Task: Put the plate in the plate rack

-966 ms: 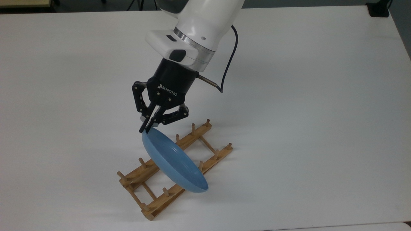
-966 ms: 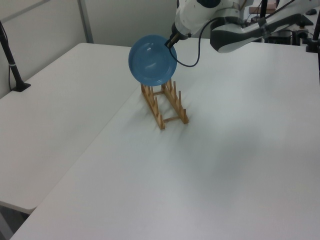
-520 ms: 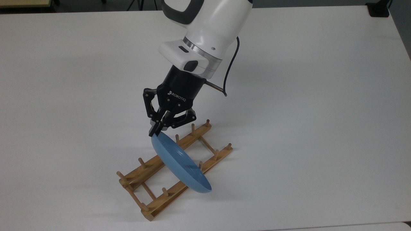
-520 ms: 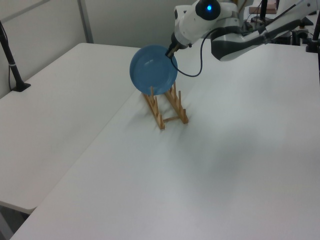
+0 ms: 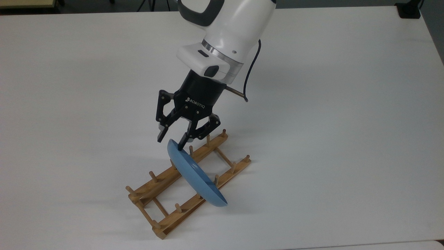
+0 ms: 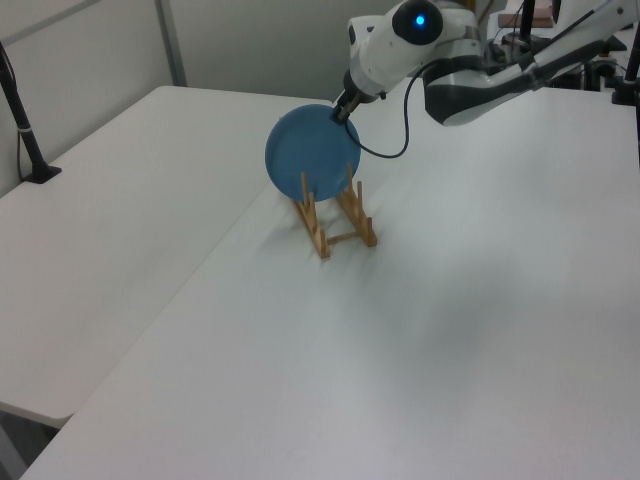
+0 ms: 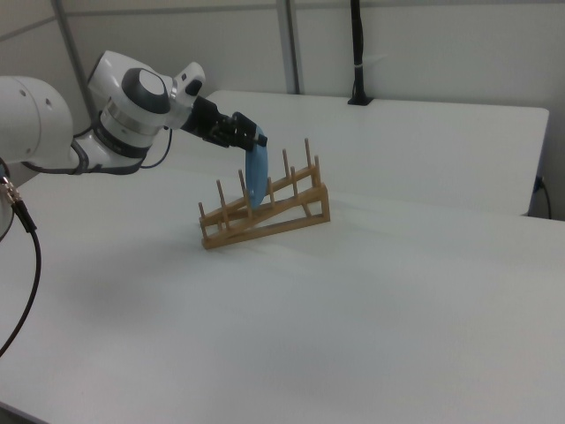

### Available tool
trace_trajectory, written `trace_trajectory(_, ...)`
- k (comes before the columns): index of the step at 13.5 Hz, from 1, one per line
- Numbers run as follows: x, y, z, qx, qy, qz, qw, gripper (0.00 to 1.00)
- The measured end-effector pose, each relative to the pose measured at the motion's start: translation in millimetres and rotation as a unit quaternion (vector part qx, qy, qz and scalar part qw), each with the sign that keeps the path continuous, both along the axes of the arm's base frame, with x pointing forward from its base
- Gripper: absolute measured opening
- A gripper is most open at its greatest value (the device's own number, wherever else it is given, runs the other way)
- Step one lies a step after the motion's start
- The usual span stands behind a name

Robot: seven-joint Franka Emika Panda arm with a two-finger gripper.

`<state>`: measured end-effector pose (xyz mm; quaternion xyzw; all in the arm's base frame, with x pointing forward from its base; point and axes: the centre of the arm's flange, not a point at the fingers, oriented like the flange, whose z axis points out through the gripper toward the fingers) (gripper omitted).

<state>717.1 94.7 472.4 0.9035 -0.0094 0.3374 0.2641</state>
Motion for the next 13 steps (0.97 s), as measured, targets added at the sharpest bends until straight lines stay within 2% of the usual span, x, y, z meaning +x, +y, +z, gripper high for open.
trace_trajectory(2,-4,3,12,0.033,0.0,-0.015,0.9993,0.72)
trace_trajectory(3,-8,8,21,0.064,0.003,-0.026,0.9976,0.88)
trace_trajectory(4,-13,14,31,0.094,0.009,-0.038,0.9948,0.99)
trace_trajectory(6,-24,18,42,0.127,0.04,-0.06,0.9892,1.0)
trace_trajectory(8,-37,20,53,0.161,0.09,-0.065,0.9807,1.0)
trace_trajectory(11,-68,10,78,0.217,0.209,-0.032,0.953,1.0)
trace_trajectory(13,-84,-3,88,0.229,0.256,-0.029,0.9388,1.0)
